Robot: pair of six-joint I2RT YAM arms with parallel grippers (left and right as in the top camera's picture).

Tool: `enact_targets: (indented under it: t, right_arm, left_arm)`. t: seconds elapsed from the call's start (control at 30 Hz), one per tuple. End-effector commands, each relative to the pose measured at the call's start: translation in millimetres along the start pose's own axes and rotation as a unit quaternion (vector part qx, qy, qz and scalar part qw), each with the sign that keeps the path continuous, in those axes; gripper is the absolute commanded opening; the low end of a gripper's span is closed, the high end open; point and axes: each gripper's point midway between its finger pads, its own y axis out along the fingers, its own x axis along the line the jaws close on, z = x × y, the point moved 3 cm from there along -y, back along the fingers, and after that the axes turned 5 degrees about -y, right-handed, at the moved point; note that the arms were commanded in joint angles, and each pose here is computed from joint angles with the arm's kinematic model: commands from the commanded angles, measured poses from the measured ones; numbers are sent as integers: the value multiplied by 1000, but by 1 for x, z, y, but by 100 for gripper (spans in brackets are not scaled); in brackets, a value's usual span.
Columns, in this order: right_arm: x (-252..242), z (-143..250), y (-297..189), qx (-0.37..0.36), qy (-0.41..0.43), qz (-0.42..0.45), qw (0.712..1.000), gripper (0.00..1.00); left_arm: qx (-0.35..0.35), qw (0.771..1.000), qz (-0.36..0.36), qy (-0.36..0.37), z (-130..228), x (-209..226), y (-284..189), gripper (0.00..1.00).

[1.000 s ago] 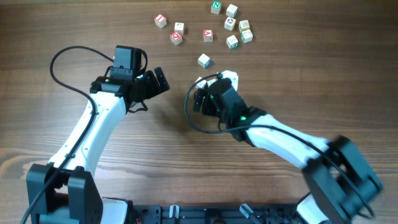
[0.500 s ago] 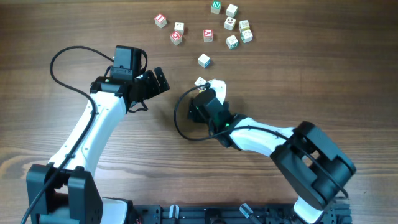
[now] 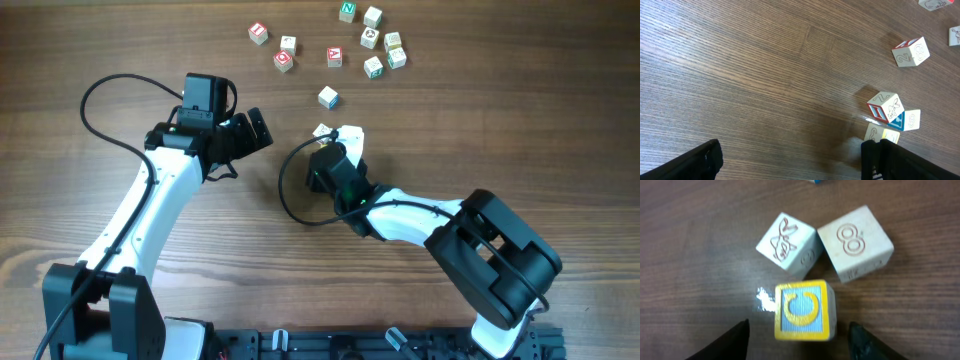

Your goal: Form a circle

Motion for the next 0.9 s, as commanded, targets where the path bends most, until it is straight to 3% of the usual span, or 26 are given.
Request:
enact_targets:
  t: [0.0, 0.23, 0.5, 0.87]
  right_arm:
    - [-8, -1, 6, -14, -19, 20, 1000, 58]
    - [-10, -4, 6, -24, -22, 30, 999, 48]
    - [-12, 2, 12, -19, -23, 30, 999, 47]
    - [-9, -1, 12, -23, -21, 28, 999, 30]
  left_arm:
    - [-3, 1000, -5, 8, -1, 2, 0, 100]
    - [-3, 1000, -5, 8, -1, 2, 0, 100]
    - [-3, 1000, -5, 8, -1, 2, 0, 100]
    - [-3, 1000, -5, 8, -1, 2, 0, 100]
